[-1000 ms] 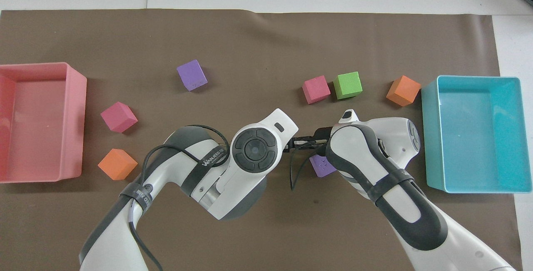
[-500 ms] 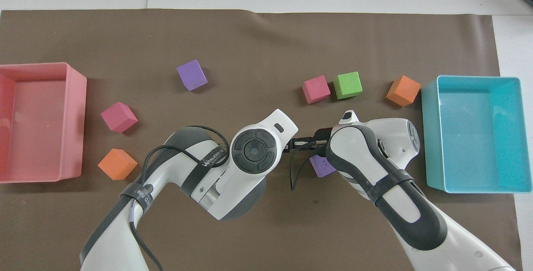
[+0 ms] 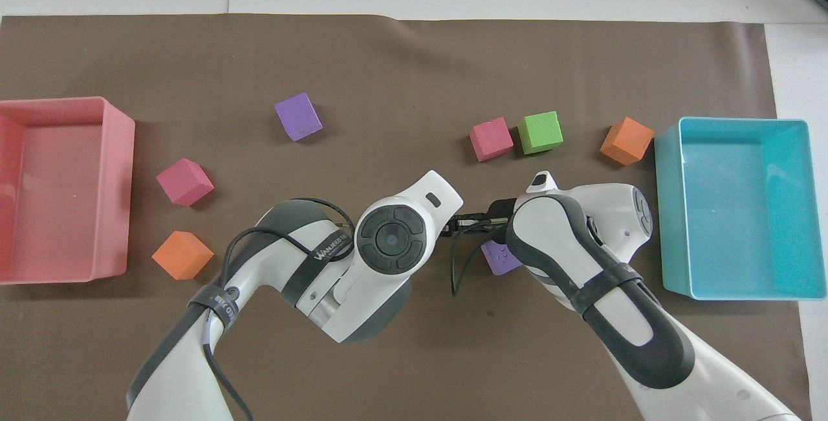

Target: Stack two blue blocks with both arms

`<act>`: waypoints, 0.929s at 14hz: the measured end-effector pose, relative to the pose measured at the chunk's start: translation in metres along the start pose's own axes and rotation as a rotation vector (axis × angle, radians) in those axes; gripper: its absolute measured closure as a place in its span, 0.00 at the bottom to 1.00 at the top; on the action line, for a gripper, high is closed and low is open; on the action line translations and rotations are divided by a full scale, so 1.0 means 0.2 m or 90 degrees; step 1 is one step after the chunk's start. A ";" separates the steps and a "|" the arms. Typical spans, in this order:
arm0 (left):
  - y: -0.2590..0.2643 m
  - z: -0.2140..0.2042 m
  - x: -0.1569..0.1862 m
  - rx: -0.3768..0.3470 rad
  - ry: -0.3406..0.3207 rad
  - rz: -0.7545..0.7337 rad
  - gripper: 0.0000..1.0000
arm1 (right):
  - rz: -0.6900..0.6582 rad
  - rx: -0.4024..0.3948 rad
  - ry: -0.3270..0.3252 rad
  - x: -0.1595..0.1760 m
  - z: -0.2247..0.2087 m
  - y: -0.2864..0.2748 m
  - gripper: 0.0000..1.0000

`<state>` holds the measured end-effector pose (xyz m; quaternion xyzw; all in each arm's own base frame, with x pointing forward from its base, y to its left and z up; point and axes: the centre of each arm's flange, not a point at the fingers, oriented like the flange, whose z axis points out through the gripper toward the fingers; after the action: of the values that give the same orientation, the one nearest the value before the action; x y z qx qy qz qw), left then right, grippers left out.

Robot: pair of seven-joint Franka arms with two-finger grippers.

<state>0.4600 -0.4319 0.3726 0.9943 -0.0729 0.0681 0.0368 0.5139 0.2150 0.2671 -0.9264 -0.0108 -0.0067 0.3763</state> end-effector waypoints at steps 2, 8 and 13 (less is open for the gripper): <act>0.01 -0.06 0.03 -0.006 0.010 0.000 0.00 | -0.002 0.000 0.000 0.00 0.00 0.00 0.99; -0.13 -0.55 0.11 0.002 0.023 -0.014 0.00 | -0.041 -0.005 0.004 0.02 -0.02 -0.03 0.99; -0.61 -0.73 0.11 0.046 -0.027 0.024 0.00 | -0.109 -0.069 -0.012 0.08 -0.15 -0.11 0.99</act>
<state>0.4812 -0.3027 0.5119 0.9946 -0.0902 0.0504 -0.0022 0.5292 0.2105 0.3034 -0.9411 -0.0929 -0.0303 0.3238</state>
